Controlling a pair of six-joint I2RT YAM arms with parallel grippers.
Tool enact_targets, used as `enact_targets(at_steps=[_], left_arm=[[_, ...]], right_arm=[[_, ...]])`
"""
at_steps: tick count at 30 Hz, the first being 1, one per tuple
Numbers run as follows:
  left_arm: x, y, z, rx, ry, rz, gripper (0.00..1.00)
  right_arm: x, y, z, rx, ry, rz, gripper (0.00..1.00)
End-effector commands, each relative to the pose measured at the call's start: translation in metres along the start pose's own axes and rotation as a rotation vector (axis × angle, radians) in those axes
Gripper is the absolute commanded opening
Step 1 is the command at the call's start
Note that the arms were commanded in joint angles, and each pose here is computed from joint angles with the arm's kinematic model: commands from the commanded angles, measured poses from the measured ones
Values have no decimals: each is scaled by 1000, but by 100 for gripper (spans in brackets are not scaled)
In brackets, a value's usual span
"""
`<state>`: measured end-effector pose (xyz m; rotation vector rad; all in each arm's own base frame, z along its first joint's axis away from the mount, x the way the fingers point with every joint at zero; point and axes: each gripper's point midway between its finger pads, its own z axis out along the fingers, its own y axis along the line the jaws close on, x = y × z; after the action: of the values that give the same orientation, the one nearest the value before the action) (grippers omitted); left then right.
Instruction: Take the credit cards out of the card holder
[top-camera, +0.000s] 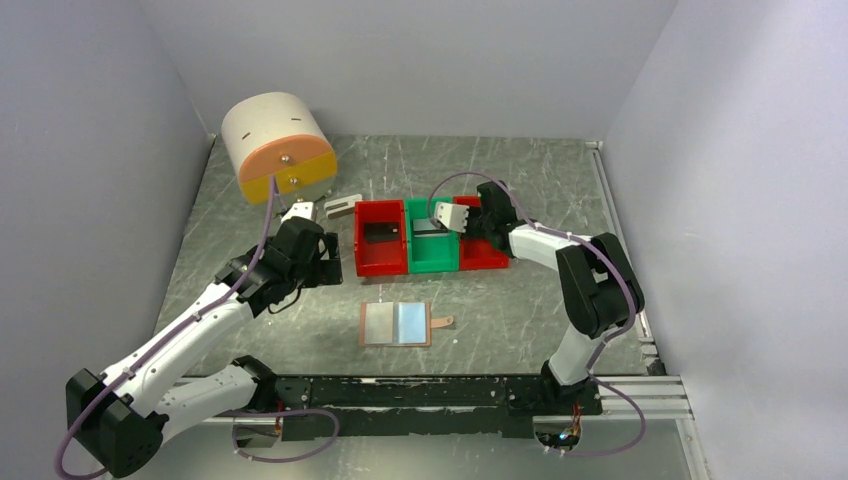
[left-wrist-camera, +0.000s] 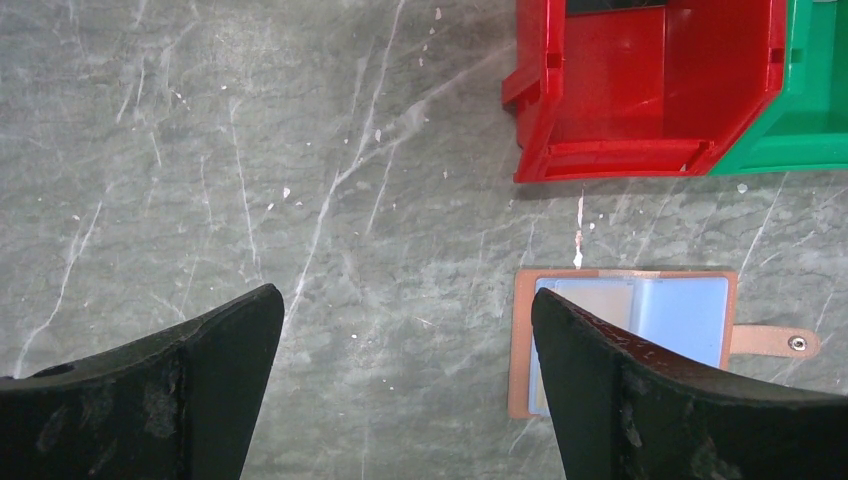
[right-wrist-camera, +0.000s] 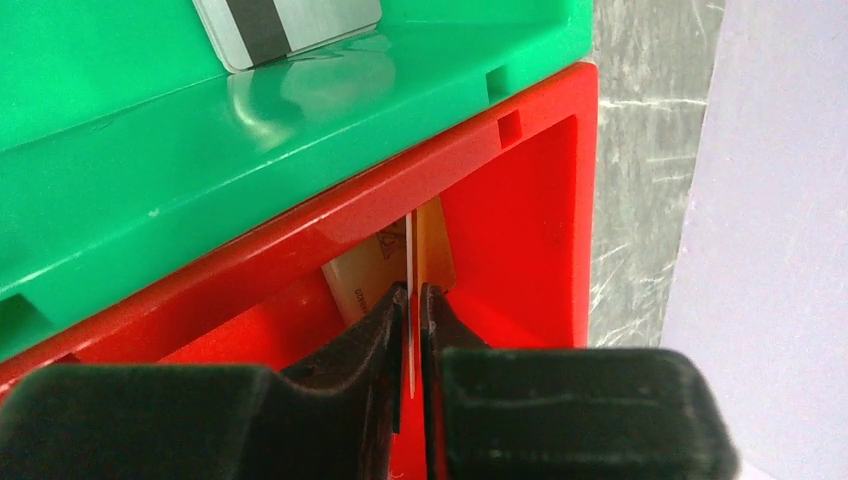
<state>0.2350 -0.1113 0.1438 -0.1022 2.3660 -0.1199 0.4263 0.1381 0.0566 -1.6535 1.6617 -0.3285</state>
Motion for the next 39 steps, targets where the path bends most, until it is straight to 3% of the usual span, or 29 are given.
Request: enact_targets(at_steps=[1, 6, 8, 9, 29, 33, 36, 39], left_arm=[[-9, -2, -3, 11, -19, 3, 100], [-8, -3, -2, 14, -14, 7, 100], [-7, -3, -2, 14, -10, 8, 99], [-7, -3, -2, 16, -10, 11, 98], [-3, -6, 2, 24, 13, 26, 96], [-4, -5, 1, 19, 11, 24, 96], [-6, -4, -1, 16, -3, 18, 97], [-9, -2, -4, 14, -20, 9, 97]], right_arm=[[5, 2, 4, -32, 13, -8, 14], [7, 7, 2, -42, 13, 9, 18], [10, 7, 2, -49, 16, 24, 34], [11, 8, 3, -57, 15, 30, 35], [20, -3, -1, 32, 59, 117, 42], [5, -21, -12, 108, -8, 211, 44], [-17, -47, -31, 217, -117, 376, 47], [-32, -71, -55, 316, -206, 624, 60]])
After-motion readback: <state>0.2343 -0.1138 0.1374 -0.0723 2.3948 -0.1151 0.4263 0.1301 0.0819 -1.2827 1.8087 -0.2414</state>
